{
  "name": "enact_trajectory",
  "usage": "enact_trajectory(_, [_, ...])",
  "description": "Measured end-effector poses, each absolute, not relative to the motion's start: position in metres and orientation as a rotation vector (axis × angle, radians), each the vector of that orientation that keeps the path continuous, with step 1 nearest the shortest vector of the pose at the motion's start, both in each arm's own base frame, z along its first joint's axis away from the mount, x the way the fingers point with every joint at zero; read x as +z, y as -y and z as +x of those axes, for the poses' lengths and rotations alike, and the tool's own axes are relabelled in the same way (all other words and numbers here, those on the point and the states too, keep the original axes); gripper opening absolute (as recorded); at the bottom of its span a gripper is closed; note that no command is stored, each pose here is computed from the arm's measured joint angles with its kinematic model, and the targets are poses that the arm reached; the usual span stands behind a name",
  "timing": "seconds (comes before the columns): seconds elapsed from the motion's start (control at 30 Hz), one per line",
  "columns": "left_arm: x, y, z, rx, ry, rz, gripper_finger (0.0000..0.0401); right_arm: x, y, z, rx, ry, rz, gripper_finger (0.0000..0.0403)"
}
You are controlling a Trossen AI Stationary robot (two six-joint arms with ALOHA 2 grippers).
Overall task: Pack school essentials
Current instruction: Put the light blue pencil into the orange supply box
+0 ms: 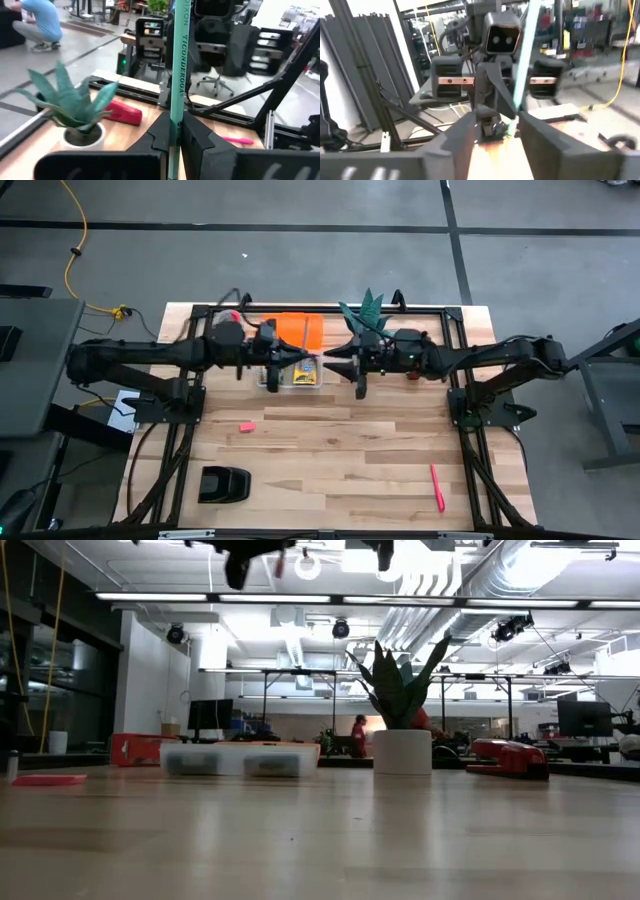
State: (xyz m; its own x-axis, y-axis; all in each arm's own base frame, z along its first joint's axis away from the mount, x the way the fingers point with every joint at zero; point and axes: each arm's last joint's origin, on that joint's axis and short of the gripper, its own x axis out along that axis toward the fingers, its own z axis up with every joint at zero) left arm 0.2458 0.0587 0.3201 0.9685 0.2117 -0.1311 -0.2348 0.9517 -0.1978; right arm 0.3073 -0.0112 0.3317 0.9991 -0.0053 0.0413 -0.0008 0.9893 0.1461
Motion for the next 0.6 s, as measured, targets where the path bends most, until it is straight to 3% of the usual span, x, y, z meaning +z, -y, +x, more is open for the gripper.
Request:
enact_trajectory(0.2, [0.345,-0.052,0.205,0.254,-0.067,-0.155,0.0007,0.353,0.011,0.280,-0.011,0.052,0.061,0.0193])
enact_trajectory(0.6, [0.323,-0.028,0.164,0.266,0.039,-0.188,0.0007,0.358,0.010,0.260,-0.013,-0.020,0.108,0.0197])
